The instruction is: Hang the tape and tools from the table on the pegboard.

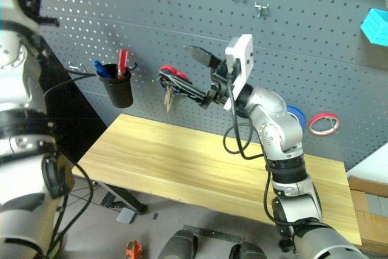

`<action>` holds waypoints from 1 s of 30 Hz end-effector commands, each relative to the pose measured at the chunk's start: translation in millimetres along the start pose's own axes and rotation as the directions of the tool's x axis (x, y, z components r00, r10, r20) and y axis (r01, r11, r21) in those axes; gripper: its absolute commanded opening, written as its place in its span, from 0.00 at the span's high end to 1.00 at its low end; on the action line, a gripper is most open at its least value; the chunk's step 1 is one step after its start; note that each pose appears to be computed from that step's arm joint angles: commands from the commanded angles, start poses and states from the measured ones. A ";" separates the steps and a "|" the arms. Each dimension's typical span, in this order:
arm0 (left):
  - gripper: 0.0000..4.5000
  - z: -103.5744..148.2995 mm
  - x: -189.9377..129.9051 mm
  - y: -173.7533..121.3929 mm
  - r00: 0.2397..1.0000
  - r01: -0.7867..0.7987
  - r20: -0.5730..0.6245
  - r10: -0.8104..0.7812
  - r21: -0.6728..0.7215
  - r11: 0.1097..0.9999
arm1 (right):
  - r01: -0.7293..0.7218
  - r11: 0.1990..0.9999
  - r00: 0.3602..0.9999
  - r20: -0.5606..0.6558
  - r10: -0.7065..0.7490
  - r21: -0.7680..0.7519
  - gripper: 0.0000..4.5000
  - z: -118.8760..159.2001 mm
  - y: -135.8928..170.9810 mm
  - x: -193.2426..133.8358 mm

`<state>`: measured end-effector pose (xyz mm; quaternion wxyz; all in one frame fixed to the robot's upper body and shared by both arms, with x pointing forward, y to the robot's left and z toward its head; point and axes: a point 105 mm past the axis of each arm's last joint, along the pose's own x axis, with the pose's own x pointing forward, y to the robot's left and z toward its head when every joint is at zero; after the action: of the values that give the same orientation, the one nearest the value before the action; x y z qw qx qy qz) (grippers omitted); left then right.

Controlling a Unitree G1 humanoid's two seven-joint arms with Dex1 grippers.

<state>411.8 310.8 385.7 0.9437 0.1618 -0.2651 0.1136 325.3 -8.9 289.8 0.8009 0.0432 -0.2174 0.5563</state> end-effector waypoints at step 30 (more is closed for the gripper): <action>0.79 -30.5 5.8 -21.5 0.994 0.084 -0.048 -0.095 -0.185 0.979 | 0.106 0.982 0.991 -0.068 -0.118 -0.155 0.00 -6.7 -13.0 -10.6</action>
<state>446.3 298.2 334.3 0.9762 0.0794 -0.1977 0.0393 343.3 -19.5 267.3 0.8462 -0.0188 -0.1970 0.4948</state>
